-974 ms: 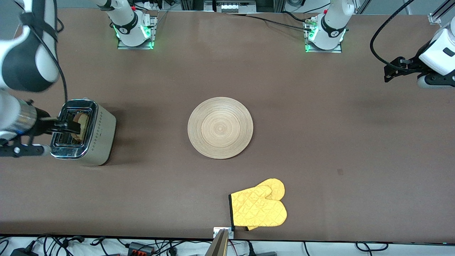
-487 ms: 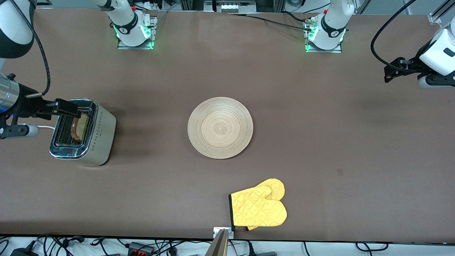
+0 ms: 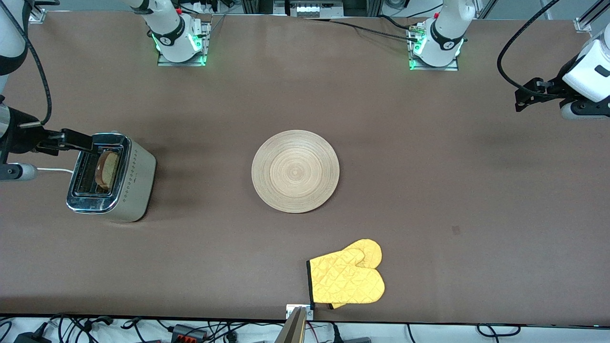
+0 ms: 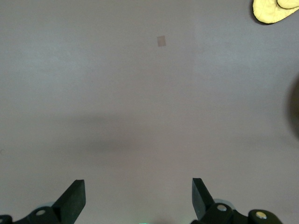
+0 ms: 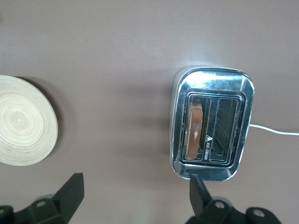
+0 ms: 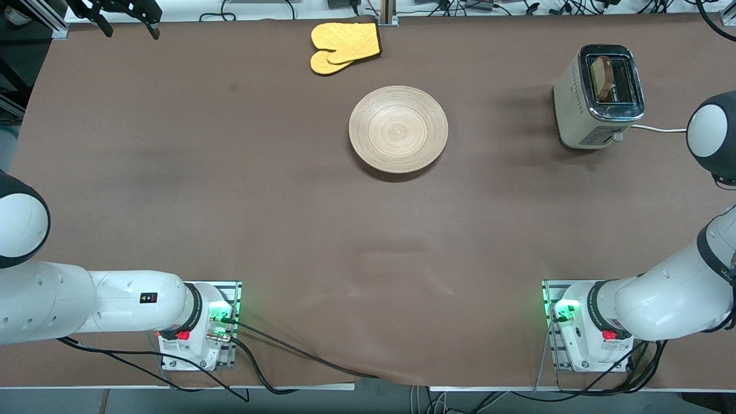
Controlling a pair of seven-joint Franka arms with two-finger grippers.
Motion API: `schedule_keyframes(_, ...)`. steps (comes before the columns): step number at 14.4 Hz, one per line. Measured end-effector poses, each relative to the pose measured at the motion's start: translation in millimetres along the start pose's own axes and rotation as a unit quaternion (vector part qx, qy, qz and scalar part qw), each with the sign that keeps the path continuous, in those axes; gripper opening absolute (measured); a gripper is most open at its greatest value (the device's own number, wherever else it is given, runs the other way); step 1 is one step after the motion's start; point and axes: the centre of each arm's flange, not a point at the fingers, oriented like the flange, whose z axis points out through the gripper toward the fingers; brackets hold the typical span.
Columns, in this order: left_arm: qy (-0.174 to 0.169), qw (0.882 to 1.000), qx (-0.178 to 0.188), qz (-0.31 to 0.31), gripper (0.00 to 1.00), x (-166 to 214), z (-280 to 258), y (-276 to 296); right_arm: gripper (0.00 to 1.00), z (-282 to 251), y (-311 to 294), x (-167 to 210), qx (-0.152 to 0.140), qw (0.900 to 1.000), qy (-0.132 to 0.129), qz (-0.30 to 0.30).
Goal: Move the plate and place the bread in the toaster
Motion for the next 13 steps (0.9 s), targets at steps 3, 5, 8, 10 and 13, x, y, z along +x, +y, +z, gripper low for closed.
schedule_keyframes(3, 0.029, 1.000, -0.002, -0.001, 1.00, 7.1, -6.7, -0.4, 1.00, -1.2, 11.2, -1.2, -0.004, 1.000, 0.001, 0.007)
schedule_keyframes(5, 0.036, 0.999, -0.002, -0.001, 1.00, 11.8, -8.1, -0.3, 1.00, -3.2, 25.8, -6.3, -0.015, 1.000, 0.019, 0.005)
schedule_keyframes(8, 0.041, 0.999, -0.002, 0.001, 1.00, 15.2, -12.5, 2.3, 1.00, -5.6, 15.9, -30.2, -0.062, 0.996, 0.059, -0.022)
schedule_keyframes(10, 0.042, 0.999, -0.002, 0.004, 1.00, 15.5, -13.4, 5.2, 1.00, -2.1, 8.3, -51.6, -0.068, 0.995, 0.071, -0.027)
schedule_keyframes(13, 0.042, 0.999, -0.002, 0.008, 1.00, 16.5, -12.7, 9.7, 1.00, 5.0, 23.0, -62.7, -0.067, 0.995, 0.069, -0.016)
